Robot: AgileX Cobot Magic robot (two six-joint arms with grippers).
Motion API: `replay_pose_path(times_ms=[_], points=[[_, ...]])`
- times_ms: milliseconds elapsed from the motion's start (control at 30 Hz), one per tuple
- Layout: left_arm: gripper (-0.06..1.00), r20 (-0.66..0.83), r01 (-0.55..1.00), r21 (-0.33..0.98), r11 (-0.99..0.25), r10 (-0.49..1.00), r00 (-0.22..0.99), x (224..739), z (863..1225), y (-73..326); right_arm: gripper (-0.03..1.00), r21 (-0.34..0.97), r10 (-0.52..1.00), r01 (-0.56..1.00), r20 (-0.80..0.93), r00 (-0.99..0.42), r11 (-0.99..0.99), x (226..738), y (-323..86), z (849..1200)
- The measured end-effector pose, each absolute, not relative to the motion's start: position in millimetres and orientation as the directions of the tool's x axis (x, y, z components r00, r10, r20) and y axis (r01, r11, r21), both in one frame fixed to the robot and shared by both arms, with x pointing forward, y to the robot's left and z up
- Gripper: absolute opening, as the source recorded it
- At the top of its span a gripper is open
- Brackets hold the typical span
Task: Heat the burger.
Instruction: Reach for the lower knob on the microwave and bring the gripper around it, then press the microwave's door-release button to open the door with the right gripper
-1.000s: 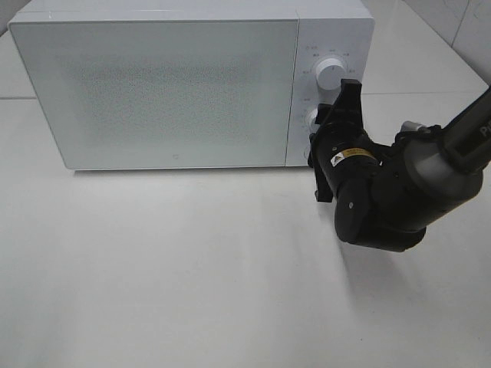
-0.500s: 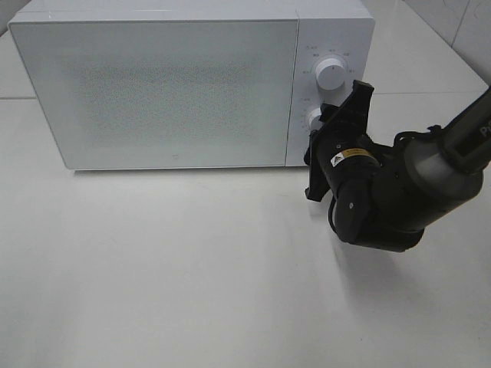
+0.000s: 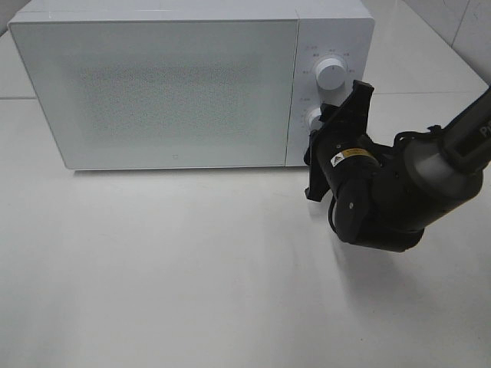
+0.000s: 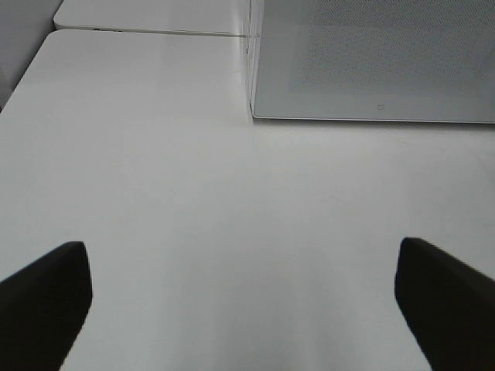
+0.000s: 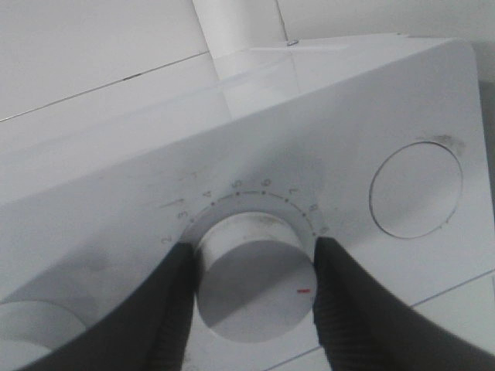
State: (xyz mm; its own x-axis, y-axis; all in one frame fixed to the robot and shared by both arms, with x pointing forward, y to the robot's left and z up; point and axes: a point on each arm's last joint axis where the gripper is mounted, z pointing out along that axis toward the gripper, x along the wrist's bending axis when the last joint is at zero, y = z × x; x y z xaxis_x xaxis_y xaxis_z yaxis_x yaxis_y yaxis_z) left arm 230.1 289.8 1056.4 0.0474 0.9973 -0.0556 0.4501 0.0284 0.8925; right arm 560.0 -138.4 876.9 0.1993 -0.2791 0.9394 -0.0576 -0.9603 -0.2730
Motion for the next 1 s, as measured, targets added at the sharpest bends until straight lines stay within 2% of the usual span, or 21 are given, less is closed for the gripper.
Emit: replay_pose_path(times_ms=[333,633,800,833,1000], points=[[0.99,-0.056,0.450,0.893,0.028,0.997,0.047,230.1,1056.4,289.8,0.44,-0.274,-0.282,-0.065,0.939,0.199,-0.959,560.0,-139.0,876.8],[0.99,-0.056,0.450,0.893,0.028,0.997,0.047,230.1,1056.4,289.8,0.53,-0.158,-0.158,-0.012,0.968,0.194,-0.987,560.0,-131.9,879.4],[0.99,-0.056,0.450,0.893,0.028,0.997,0.047,230.1,1056.4,289.8,0.61,-0.089,-0.089,-0.012,0.976,0.197,-0.996,559.6,-132.7,879.1],[0.99,-0.056,0.450,0.893,0.028,0.997,0.047,230.1,1056.4,289.8,0.65,-0.068,-0.068,-0.007,0.978,0.198,-0.998,559.6,-132.7,879.0],[0.99,-0.056,0.450,0.893,0.028,0.997,0.047,230.1,1056.4,289.8,0.71,-0.030,-0.025,0.022,0.980,0.199,-0.999,558.8,-130.9,878.9]])
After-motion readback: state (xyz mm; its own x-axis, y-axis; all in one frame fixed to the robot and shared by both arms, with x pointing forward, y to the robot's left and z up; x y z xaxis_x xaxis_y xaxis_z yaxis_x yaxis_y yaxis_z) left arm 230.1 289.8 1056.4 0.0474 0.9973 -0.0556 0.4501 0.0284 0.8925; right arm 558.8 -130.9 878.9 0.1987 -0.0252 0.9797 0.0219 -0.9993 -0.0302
